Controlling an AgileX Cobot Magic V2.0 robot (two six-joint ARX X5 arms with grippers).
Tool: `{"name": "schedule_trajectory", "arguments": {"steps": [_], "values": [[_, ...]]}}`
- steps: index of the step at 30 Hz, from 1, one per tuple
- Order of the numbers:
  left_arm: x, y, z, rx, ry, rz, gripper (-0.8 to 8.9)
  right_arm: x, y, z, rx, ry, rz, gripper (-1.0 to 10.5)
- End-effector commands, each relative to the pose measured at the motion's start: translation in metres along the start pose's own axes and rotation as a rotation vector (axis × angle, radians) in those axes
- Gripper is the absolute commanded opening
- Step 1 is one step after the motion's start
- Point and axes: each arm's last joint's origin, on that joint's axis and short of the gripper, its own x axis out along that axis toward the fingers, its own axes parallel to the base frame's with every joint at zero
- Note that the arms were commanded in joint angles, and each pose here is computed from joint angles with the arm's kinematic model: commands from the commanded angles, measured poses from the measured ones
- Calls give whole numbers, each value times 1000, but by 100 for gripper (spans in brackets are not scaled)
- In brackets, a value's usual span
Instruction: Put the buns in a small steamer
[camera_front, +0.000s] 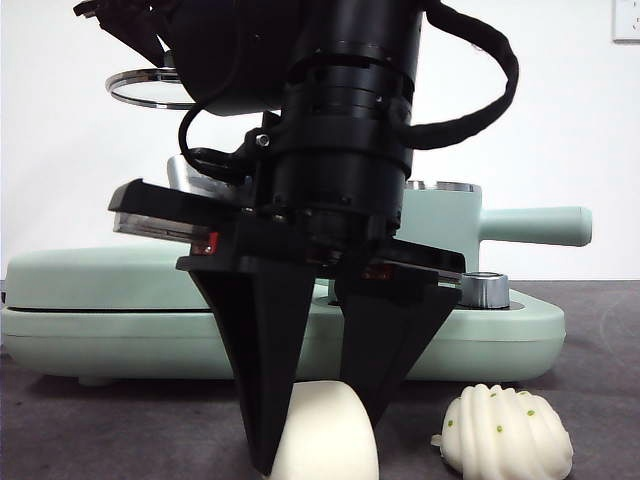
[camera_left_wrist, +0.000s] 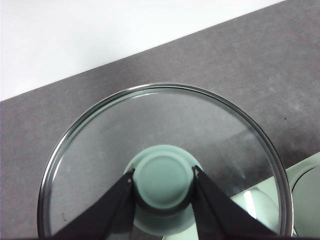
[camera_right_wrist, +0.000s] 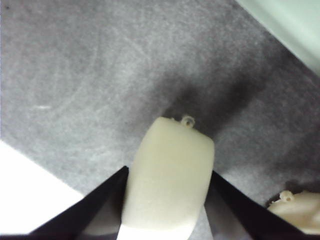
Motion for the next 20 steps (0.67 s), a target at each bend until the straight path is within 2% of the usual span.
{"name": "schedule_trajectory", "arguments": {"steps": [1, 5, 11, 16, 20], "values": [[-11, -1, 10, 8, -65, 5, 54, -2, 5, 5, -17, 9, 8, 208], [-10, -1, 10, 7, -65, 6, 54, -26, 8, 14, -35, 17, 22, 208], [-10, -1, 10, 7, -65, 6, 54, -88, 5, 29, -81, 5, 10, 208], [-9, 0, 9, 7, -63, 5, 54, -141, -16, 45, -60, -88, 2, 209], [-9, 0, 10, 7, -65, 6, 54, -169, -42, 63, -13, -166, 0, 209]]}}
